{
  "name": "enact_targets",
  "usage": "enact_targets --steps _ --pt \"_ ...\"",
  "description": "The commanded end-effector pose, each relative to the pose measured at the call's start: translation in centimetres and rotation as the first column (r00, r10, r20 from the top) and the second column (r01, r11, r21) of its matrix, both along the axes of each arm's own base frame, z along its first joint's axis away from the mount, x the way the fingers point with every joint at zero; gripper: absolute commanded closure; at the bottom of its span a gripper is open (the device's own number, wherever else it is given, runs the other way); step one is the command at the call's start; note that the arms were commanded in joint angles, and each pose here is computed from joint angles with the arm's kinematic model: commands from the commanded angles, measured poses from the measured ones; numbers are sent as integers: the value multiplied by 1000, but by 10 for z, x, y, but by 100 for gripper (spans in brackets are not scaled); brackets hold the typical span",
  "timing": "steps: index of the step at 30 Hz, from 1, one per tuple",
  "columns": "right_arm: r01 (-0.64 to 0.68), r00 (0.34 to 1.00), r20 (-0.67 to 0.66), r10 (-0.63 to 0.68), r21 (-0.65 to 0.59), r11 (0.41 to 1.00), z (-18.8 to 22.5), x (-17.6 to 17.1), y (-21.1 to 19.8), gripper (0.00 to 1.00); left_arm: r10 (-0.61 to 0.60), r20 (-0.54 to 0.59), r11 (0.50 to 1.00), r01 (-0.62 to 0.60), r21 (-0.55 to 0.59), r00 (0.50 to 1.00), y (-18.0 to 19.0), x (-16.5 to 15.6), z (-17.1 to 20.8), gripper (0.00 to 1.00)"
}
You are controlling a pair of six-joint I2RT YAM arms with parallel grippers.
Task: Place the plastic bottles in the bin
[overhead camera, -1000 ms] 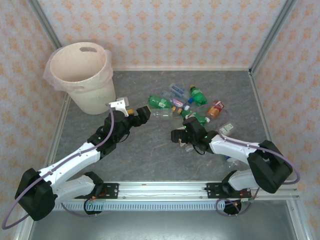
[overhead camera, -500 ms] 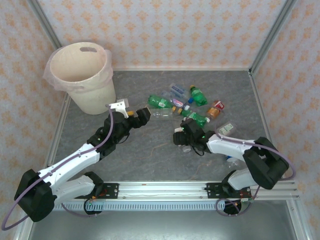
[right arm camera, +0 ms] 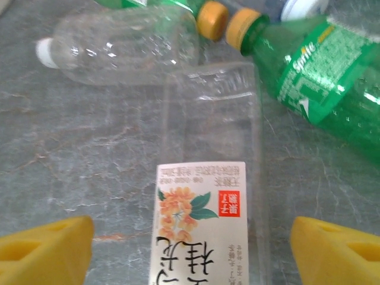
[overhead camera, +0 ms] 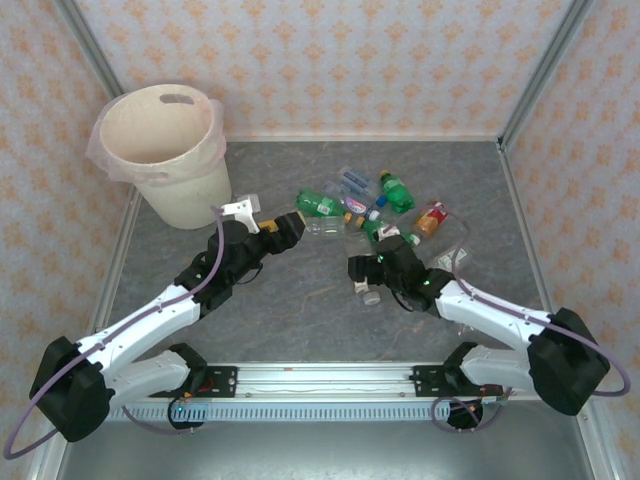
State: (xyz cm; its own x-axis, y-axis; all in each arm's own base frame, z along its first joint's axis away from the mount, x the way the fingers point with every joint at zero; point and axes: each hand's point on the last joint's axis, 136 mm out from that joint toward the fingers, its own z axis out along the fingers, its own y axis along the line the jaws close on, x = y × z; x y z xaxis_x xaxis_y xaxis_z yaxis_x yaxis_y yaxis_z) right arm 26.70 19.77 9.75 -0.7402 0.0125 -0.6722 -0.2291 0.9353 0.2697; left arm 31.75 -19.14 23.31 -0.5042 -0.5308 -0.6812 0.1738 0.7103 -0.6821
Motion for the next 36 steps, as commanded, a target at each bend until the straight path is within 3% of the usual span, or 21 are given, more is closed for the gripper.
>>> enact_targets --steps 1,13,19,24,36 --pt "40 998 -48 -44 -70 997 -19 -1 -8 7 -21 41 999 23 -42 999 -8 1 22 3" --pt "29 991 -120 -52 -183 983 -59 -3 -4 10 -1 40 1000 2 -22 999 1 -4 18 3" --pt "29 992 -114 -55 -219 975 -61 -3 -5 23 -5 28 1000 6 -21 1000 -1 -4 14 3" --pt "18 998 -59 -29 -172 985 -39 -4 1 31 -13 28 999 14 -41 1000 -3 -4 17 3" --pt "-54 976 215 44 40 998 66 -6 14 34 -112 57 978 120 -173 992 -33 2 36 4"
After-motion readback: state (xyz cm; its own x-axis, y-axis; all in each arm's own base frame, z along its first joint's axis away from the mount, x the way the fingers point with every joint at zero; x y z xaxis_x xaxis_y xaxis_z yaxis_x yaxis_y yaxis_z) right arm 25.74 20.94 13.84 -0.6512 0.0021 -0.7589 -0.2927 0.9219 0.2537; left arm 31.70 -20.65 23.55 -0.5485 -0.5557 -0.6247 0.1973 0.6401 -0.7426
